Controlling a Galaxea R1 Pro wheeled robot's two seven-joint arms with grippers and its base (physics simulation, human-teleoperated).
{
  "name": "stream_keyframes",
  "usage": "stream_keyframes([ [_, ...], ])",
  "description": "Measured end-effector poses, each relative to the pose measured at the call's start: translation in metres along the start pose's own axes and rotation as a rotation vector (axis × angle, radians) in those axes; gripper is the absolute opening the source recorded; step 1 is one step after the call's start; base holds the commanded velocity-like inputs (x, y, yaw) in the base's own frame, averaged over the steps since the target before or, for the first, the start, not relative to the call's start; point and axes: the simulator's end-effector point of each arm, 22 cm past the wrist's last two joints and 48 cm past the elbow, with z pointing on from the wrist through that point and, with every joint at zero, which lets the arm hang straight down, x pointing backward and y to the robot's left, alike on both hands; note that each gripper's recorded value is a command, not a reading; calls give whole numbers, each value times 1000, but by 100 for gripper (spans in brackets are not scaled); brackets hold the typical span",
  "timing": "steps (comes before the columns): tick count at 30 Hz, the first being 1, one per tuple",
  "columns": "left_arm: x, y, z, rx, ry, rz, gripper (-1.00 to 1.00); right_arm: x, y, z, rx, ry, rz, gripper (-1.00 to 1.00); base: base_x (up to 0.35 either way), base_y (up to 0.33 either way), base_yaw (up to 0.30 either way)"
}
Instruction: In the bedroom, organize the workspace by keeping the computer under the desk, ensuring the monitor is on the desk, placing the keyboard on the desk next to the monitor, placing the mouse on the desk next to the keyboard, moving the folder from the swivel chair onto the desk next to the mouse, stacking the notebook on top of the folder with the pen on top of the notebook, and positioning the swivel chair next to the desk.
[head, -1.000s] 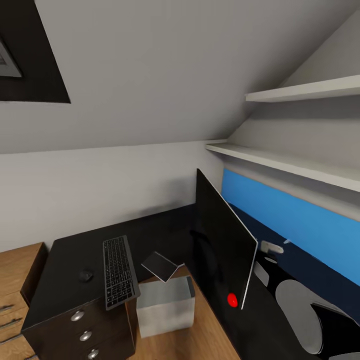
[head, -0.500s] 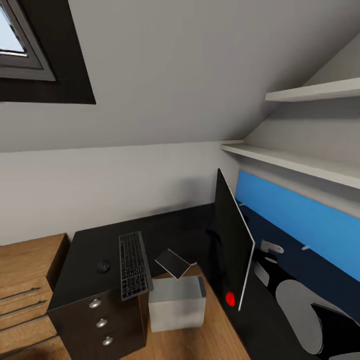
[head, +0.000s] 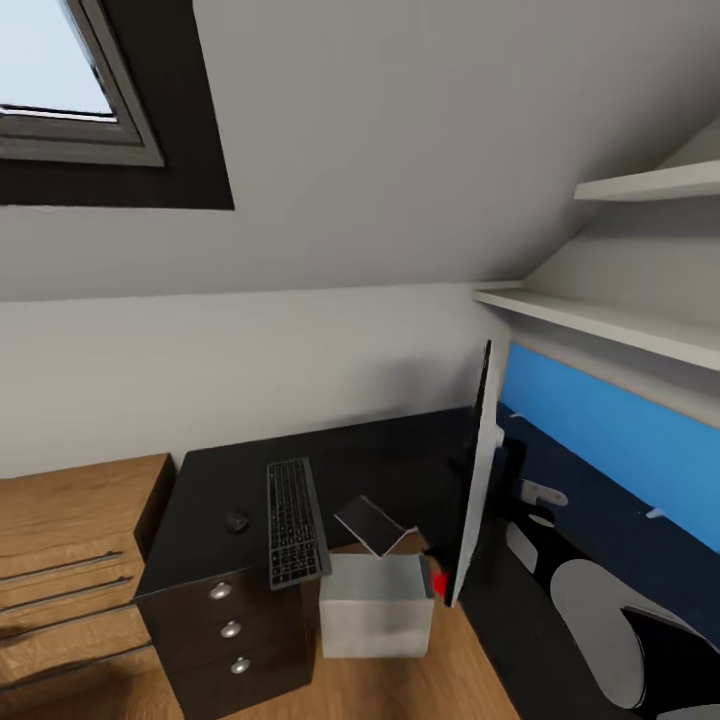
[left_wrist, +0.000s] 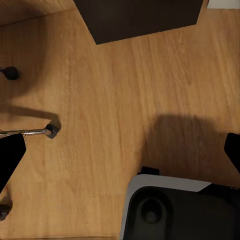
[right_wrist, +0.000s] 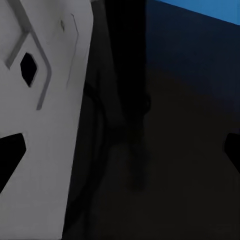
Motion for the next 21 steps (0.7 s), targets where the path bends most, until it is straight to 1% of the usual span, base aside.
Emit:
stream_keyframes([
  [2,0,0,0,0,0,0,100,0,0,0,-1,0,0,100,0,0,220],
  [5,0,0,0,0,0,0,100,0,0,0,-1,0,1,100,0,0,94],
  [21,0,0,0,0,0,-1,100,0,-1,0,-1,-1,1,100,0,0,12],
])
